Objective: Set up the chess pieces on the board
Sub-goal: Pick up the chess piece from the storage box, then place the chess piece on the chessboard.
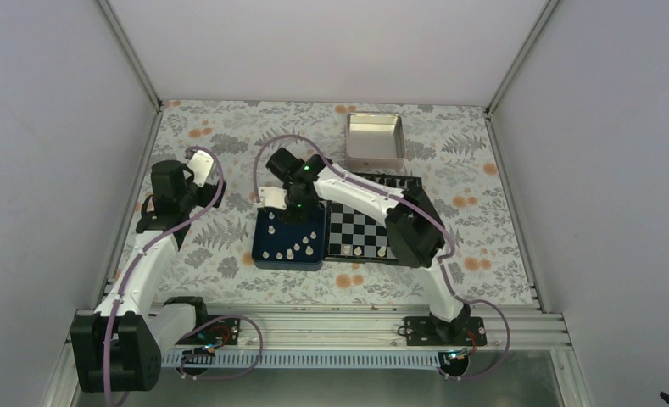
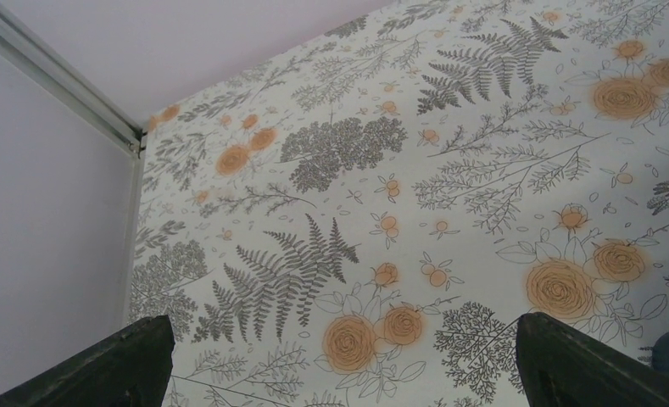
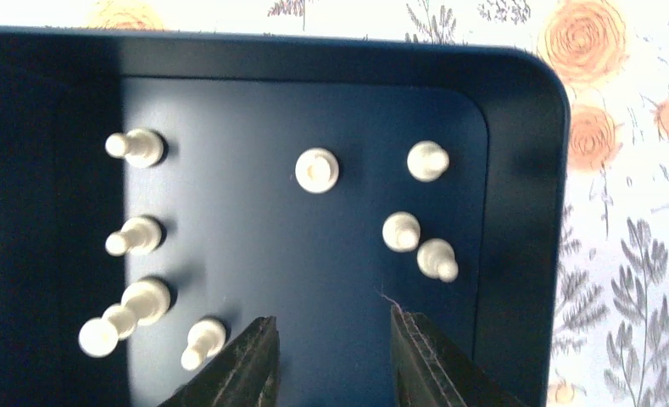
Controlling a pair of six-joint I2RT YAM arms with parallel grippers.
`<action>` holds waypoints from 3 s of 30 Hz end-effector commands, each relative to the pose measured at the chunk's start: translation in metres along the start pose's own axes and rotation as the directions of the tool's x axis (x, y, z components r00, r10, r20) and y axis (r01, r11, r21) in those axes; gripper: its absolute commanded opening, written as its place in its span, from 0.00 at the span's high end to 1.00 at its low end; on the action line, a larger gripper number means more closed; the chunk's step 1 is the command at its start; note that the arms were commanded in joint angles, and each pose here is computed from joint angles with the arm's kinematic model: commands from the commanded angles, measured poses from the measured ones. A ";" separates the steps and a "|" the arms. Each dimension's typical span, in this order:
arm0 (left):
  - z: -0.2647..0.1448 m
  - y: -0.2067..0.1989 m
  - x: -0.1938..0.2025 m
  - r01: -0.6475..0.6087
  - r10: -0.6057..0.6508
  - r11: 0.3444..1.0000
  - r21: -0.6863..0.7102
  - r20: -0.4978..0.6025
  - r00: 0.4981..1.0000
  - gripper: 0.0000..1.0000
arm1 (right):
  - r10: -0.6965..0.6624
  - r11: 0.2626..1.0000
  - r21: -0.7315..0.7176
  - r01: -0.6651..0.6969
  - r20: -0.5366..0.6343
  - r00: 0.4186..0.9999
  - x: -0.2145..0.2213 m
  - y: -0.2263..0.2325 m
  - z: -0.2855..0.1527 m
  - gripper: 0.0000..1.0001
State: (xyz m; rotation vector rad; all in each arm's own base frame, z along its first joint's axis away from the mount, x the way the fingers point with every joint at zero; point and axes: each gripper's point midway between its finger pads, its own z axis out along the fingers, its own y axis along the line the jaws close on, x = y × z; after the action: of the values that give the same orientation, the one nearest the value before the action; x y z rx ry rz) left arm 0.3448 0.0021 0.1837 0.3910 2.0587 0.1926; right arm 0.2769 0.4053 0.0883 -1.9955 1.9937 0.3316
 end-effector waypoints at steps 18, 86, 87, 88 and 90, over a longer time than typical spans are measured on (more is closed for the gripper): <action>-0.007 0.005 -0.006 0.016 -0.016 1.000 -0.008 0.048 0.999 0.00 | -0.072 0.991 -0.110 0.071 0.002 0.997 -0.033 0.014 0.058 0.60; -0.003 0.011 0.000 0.030 -0.030 0.999 -0.019 0.021 0.999 0.00 | 0.112 0.990 -0.074 -0.116 -0.056 0.992 0.123 0.066 -0.009 0.94; -0.004 0.011 0.000 0.030 -0.030 0.999 -0.019 0.021 0.999 0.00 | 0.112 0.990 -0.078 -0.117 -0.058 0.992 0.124 0.067 -0.008 0.94; -0.003 0.011 0.000 0.030 -0.030 0.999 -0.018 0.019 0.999 0.00 | 0.114 0.990 -0.081 -0.119 -0.060 0.992 0.124 0.067 -0.007 0.94; -0.003 0.011 0.000 0.030 -0.030 0.999 -0.019 0.020 0.999 0.00 | 0.117 0.989 -0.083 -0.122 -0.062 0.991 0.124 0.066 -0.005 0.94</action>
State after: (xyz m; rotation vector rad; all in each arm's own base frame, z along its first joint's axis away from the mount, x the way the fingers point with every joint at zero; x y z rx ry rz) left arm 0.3417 0.0103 0.1844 0.3667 2.0532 0.1879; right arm 0.2110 0.2843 0.0505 -1.9816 2.1616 0.3612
